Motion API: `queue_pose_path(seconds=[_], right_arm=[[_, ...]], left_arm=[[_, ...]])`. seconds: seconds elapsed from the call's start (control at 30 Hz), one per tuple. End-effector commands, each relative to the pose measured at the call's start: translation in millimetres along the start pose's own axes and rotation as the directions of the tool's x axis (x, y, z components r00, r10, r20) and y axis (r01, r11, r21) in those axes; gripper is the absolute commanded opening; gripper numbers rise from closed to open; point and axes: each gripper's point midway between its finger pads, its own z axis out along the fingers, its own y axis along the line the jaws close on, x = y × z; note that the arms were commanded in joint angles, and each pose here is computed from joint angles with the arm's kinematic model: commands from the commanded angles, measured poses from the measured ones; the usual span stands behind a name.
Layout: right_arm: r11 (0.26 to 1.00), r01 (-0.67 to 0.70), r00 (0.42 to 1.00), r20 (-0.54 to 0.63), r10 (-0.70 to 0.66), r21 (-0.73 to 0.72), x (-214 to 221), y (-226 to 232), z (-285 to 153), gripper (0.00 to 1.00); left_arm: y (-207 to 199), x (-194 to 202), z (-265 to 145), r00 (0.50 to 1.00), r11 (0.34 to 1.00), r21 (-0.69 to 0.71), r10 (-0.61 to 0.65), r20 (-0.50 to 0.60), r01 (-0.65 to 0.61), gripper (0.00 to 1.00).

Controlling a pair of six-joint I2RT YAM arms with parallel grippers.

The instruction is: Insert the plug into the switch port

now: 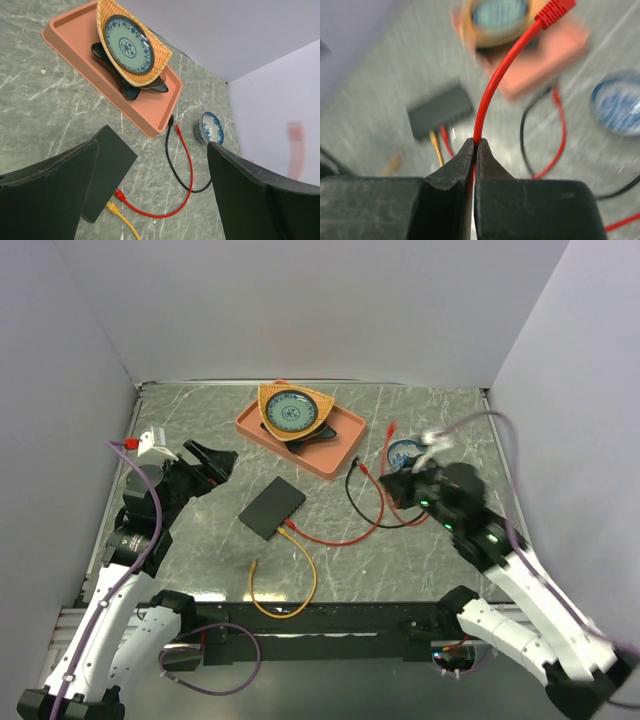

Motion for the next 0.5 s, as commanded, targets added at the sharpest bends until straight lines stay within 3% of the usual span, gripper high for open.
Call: queue_pose_path(seconds=[0.0, 0.17, 0.27, 0.3, 0.4, 0.47], right_arm=[[0.997, -0.016, 0.921, -0.389, -0.016, -0.078, 120.0, -0.8, 33.1, 0.00], [0.996, 0.013, 0.812, -0.581, -0.060, -0.084, 193.0, 4.5, 40.8, 0.00], [0.996, 0.087, 0.759, -0.646, -0.083, -0.025, 212.9, -1.1, 44.4, 0.22], [0.994, 0.107, 0.751, -0.653, -0.101, -0.030, 214.3, 3.5, 46.7, 0.39], [0.995, 0.099, 0.775, -0.627, -0.082, -0.009, 204.3, 6.8, 54.8, 0.60], [0.995, 0.096, 0.795, -0.603, -0.066, 0.018, 196.7, 5.9, 60.3, 0.66]], left_arm=[[-11.4, -4.4, 1.1, 1.000, 0.999, 0.048, 0.013, 0.006, -0.013, 0.96], [-10.9, -2.7, 2.6, 1.000, 0.999, 0.052, 0.010, 0.006, -0.010, 0.96], [-8.5, 0.9, 5.4, 1.000, 0.999, 0.053, 0.008, -0.003, -0.008, 0.96], [-8.4, 1.9, 6.4, 1.000, 0.999, 0.053, 0.008, -0.007, -0.008, 0.96], [-7.7, 3.4, 8.6, 1.000, 0.999, 0.050, 0.008, -0.017, -0.007, 0.96], [-7.1, 5.5, 10.0, 1.000, 0.999, 0.052, 0.007, -0.025, -0.006, 0.96]])
